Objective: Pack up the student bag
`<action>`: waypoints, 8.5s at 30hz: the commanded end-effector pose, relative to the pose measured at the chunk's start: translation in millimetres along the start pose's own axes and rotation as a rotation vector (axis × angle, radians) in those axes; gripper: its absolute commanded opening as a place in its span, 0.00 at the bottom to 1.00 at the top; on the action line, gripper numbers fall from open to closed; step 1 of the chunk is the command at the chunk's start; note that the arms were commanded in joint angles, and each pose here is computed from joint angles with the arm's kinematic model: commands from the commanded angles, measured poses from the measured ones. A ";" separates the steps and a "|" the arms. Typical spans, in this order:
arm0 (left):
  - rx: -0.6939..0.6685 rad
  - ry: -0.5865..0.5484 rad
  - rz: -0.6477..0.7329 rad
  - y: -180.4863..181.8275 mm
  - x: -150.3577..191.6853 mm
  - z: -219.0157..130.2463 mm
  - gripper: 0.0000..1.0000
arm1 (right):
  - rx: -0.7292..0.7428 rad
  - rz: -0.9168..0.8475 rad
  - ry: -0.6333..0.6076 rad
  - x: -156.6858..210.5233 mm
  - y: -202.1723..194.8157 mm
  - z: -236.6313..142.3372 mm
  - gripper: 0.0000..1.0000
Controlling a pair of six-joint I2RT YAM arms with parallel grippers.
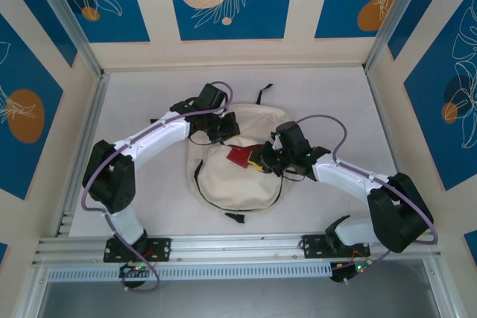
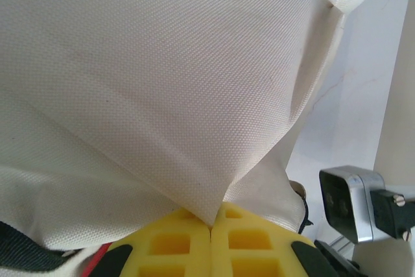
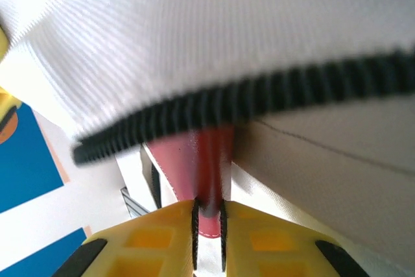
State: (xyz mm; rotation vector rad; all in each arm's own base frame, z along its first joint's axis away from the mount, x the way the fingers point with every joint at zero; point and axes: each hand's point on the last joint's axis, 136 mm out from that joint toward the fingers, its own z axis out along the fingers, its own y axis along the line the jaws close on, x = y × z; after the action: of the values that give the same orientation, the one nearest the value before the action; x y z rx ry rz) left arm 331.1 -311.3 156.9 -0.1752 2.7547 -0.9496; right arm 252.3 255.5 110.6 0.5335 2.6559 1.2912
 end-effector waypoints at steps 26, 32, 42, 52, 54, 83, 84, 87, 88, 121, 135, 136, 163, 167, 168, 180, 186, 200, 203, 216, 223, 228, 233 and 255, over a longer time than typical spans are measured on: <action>-0.063 -0.071 -0.039 35.1 -8.1 -37.4 0.40 | 0.242 -0.338 -0.110 19.8 2.7 -15.0 0.27; -0.090 -0.095 -0.085 60.5 1.7 -50.3 0.37 | 0.234 -0.370 -0.053 23.2 19.8 9.4 0.20; -0.071 -0.052 -0.116 77.0 29.2 -48.8 0.32 | 0.329 -0.340 -0.162 -36.3 13.5 13.1 0.16; -0.043 -0.034 -0.133 76.4 33.3 -40.8 0.31 | 0.225 -0.406 -0.180 -68.6 43.4 33.3 0.14; -0.042 -0.034 -0.132 75.9 33.1 -40.5 0.31 | 0.194 -0.415 -0.152 -65.0 47.5 40.0 0.13; -0.165 -0.038 -0.146 113.7 40.8 -27.5 0.37 | 0.456 -0.667 0.002 -63.1 50.6 17.5 0.61; -0.167 -0.037 -0.147 114.5 41.4 -27.2 0.38 | 0.462 -0.664 0.024 -62.3 48.4 24.0 0.61; -0.173 -0.042 -0.148 116.7 42.3 -28.1 0.38 | 0.470 -0.644 0.074 -56.4 42.8 36.0 0.47; -0.178 -0.044 -0.146 117.7 42.4 -28.9 0.38 | 0.454 -0.637 0.102 -50.9 42.1 39.3 0.40; -0.225 -0.179 -0.290 171.7 29.8 -83.3 0.59 | 0.638 -0.889 0.042 -17.3 84.4 70.3 0.44; -0.182 -0.168 -0.303 169.7 30.7 -88.6 0.71 | 0.814 -0.791 -0.045 -46.4 57.4 95.9 0.35; -0.176 -0.165 -0.303 168.5 30.5 -88.0 0.71 | 0.823 -0.789 -0.044 -47.0 55.8 96.7 0.34; 0.121 -0.068 -0.277 112.1 12.1 -55.5 0.68 | 0.495 -0.752 -0.034 -15.0 125.9 56.8 0.00; 0.123 -0.058 -0.253 106.8 7.0 -49.4 0.61 | 0.461 -0.727 -0.014 -10.3 125.8 54.3 0.00; 0.127 -0.050 -0.250 105.5 7.1 -46.9 0.57 | 0.456 -0.723 -0.013 -9.8 125.6 53.4 0.00; 0.187 0.034 -0.218 89.8 11.9 -19.1 0.45 | 0.430 -0.681 0.007 -8.5 121.5 50.8 0.00; 0.225 0.044 -0.239 84.0 8.3 -14.2 0.48 | 0.447 -0.648 0.027 -5.3 108.8 49.5 0.00; 0.103 0.024 -0.206 99.0 7.7 -15.4 0.00 | 0.523 -0.592 -0.006 -7.5 85.4 36.4 0.00; 0.031 0.006 -0.190 110.3 8.9 -20.1 0.00 | 0.601 -0.597 -0.062 -13.3 77.7 23.0 0.00; -0.076 -0.011 -0.189 131.9 11.3 -20.6 0.00 | 0.932 -0.506 -0.290 -41.7 21.9 -51.2 0.00; -0.094 -0.014 -0.190 134.6 10.8 -21.3 0.00 | 0.973 -0.408 -0.326 -51.5 -8.6 -77.2 0.00; -0.101 -0.015 -0.189 135.9 11.4 -21.8 0.00 | 0.984 -0.340 -0.334 -58.7 -31.5 -93.0 0.00; -0.107 -0.015 -0.191 137.3 11.4 -21.7 0.00 | 0.969 -0.274 -0.319 -65.2 -52.9 -98.5 0.00; 0.157 0.069 -0.092 44.0 35.2 -5.1 0.61 | 0.211 -0.539 0.049 -6.9 79.7 -10.4 0.00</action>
State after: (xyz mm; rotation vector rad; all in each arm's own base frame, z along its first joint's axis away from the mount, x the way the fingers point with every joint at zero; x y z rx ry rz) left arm 297.1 -264.6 128.3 -0.2437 2.7360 -1.1359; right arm 282.8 251.4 154.9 -0.0828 2.7671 0.6160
